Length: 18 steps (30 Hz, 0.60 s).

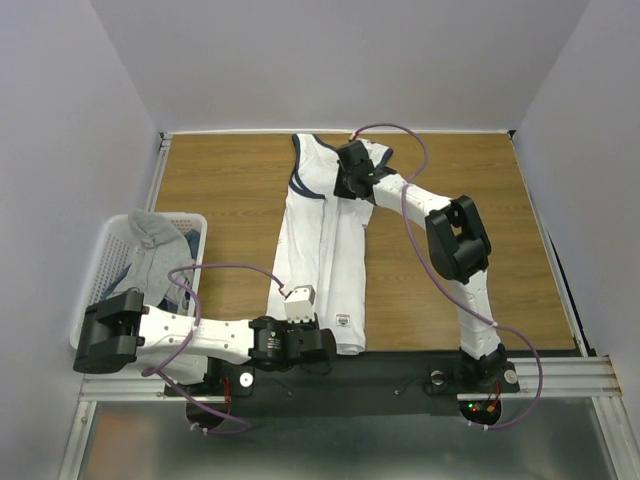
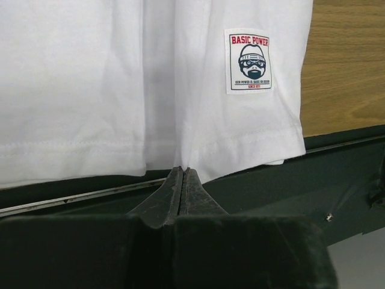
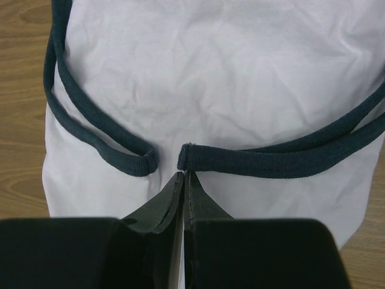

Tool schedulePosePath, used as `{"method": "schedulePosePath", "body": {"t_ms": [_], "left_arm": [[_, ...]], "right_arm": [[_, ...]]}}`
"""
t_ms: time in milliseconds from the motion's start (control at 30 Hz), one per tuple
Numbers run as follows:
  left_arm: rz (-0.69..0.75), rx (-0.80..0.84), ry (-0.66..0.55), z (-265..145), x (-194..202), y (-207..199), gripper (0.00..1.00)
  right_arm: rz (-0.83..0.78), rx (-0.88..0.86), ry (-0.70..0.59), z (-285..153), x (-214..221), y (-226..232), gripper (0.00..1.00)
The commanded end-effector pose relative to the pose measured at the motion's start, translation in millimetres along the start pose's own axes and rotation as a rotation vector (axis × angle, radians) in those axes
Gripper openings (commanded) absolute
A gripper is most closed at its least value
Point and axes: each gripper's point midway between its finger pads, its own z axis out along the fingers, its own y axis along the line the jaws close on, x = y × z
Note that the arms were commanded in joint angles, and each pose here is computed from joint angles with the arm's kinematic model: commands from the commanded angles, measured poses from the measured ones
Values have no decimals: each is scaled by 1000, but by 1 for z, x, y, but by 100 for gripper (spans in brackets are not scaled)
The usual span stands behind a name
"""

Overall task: Fold and stack the tank tops
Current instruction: Fold the tank top

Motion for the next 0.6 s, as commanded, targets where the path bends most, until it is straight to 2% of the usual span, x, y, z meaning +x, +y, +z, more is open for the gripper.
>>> {"method": "schedulePosePath", "body": {"t_ms": [0,367,433,500,533,567], "left_arm": [[4,-48,-7,1,0,18,0],[0,-52,-2,0,0,23,0],[-4,-40,-2,-2,0,21,0],[-9,-32,-3,-3,-1,20,7],[-12,-27,-3,-4,-1,20,10],[-12,-23,-6,-5,-2,19,19]], "right_arm": [[19,-20,-72,-1,-21,18,7],[9,-17,-63,4,-15,21,8],[8,-23,-65,3,-16,23,13],[7,-27,-65,3,-17,25,17],[7,-33,-67,2,-18,27,23],[5,-42,-65,1,-18,29,27]]}}
